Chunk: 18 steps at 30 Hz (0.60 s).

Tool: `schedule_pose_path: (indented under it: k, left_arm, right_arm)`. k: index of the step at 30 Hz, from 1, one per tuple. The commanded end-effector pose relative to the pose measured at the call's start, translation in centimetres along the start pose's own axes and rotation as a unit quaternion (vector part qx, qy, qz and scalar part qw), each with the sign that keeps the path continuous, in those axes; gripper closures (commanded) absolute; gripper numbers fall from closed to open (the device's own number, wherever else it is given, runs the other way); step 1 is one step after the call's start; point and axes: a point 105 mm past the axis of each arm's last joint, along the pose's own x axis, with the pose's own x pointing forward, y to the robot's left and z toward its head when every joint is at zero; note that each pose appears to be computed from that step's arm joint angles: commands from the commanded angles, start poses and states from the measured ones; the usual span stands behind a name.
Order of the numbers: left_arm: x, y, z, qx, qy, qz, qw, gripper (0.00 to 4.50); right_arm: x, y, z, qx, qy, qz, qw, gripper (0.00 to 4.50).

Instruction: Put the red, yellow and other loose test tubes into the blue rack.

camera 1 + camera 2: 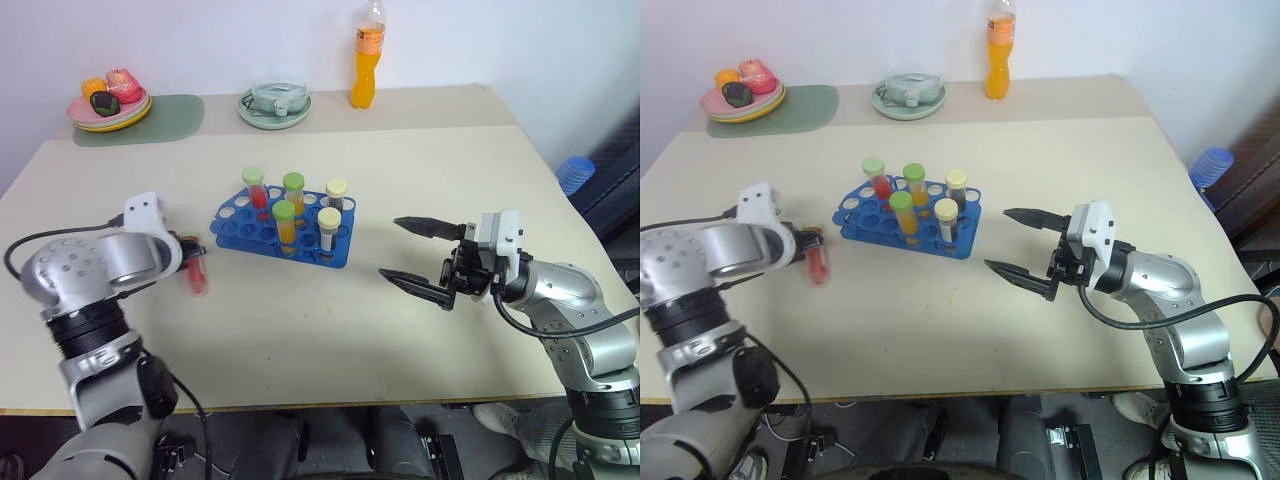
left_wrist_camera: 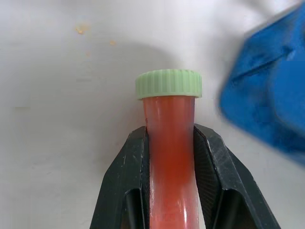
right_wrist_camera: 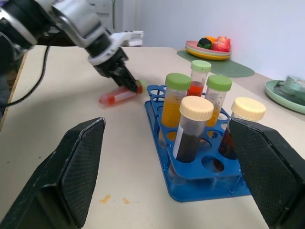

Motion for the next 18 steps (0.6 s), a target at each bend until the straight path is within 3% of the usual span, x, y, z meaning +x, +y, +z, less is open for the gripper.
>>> schedule_pose_path:
  k: [1,3,6,12,18]
  left_arm:
    - [-3.3,-0.6,2.5,0.064,-0.077,-0.045,0.994,3.83]
    - [-4.6,-1.5,4.0,0.099,-0.145,-0.079,0.981,3.83]
    - [-7.8,-4.8,6.7,0.121,-0.299,-0.206,0.924,3.83]
    - [-10.0,-7.4,9.1,0.189,-0.504,-0.208,0.817,3.83]
    - [-8.4,-10.5,7.5,0.251,-0.558,-0.221,0.759,3.83]
  right_arm:
    - [0.0,-0.1,0.9,-0.018,-0.013,0.002,1.000,0.27]
    - [0.0,-0.2,0.9,-0.017,-0.013,0.001,1.000,0.27]
    - [0.0,-0.2,0.9,-0.015,-0.015,-0.001,1.000,0.27]
    - [0.1,-0.1,1.4,-0.013,-0.026,-0.009,1.000,0.27]
    - [0.1,0.1,1.9,-0.021,-0.029,-0.021,0.999,0.27]
